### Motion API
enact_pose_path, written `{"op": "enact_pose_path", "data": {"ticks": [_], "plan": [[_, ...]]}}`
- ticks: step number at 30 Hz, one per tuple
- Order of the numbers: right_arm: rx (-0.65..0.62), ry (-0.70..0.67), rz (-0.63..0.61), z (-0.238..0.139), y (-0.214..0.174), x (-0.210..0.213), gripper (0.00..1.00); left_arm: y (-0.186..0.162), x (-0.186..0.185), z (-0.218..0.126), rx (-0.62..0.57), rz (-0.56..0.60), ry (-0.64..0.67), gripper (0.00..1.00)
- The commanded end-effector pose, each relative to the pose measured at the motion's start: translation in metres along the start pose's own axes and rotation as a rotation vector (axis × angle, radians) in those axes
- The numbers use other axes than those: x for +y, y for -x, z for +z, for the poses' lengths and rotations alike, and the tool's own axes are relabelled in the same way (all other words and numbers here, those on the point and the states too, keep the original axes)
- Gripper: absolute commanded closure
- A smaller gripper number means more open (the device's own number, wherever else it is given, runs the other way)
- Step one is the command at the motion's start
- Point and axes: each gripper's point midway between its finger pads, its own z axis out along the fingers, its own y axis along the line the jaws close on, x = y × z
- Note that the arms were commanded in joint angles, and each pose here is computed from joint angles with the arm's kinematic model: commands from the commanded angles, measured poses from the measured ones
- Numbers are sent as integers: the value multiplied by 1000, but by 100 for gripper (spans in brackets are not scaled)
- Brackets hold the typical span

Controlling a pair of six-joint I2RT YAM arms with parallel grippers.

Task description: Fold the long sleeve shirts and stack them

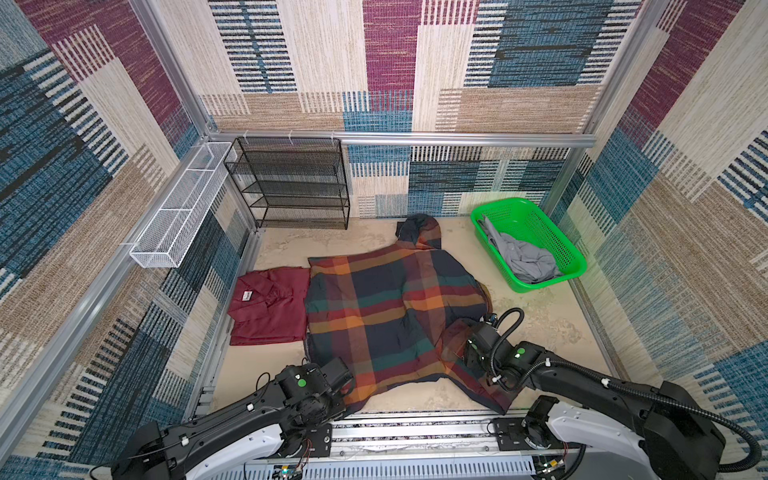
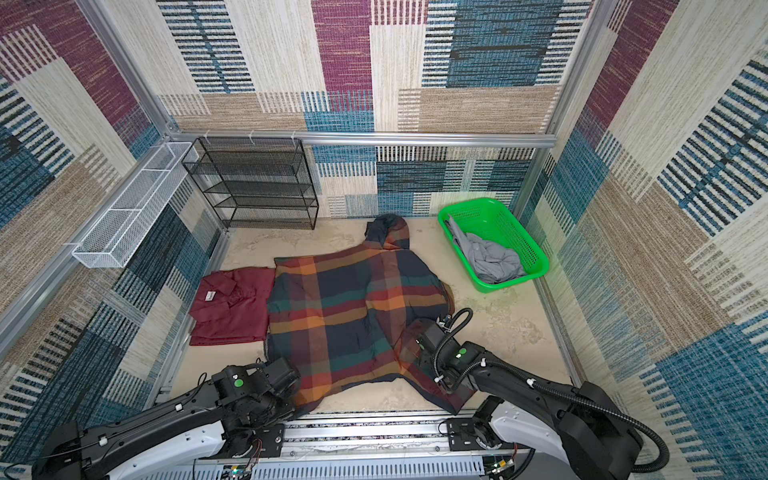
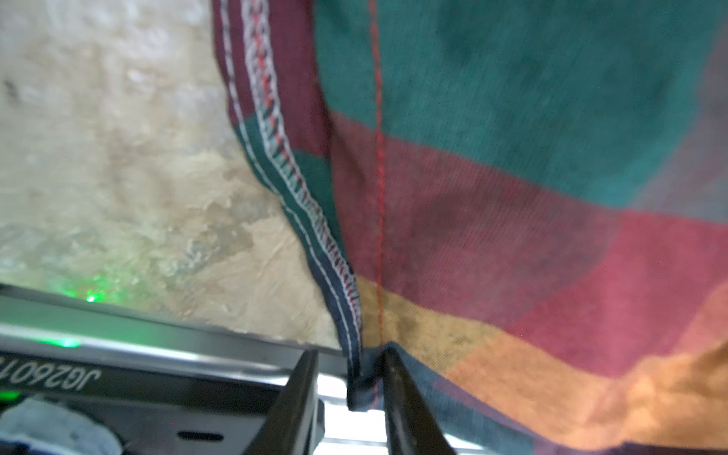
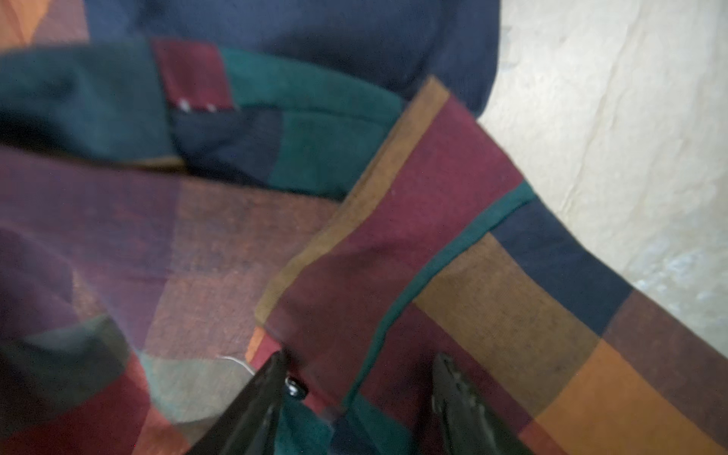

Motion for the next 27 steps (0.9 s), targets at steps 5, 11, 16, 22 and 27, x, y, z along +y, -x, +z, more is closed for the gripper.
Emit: {"op": "enact_pose_path", "data": {"ticks": [5, 11, 16, 22, 27], "plan": [[-32, 32, 22, 2, 4, 5, 45, 12, -15, -1, -64, 51, -28, 79], [-32, 44, 24, 3, 3, 6, 54, 11, -16, 8, -56, 60, -28, 96], [-32, 50, 24, 3, 3, 7, 65, 11, -14, 7, -56, 76, -33, 100], [-57, 63, 39, -5, 9, 7, 89, 23, -14, -24, -144, 113, -44, 100], [-90, 83, 40, -20, 22, 13, 100, 35, -15, -57, -236, 135, -82, 100]]}}
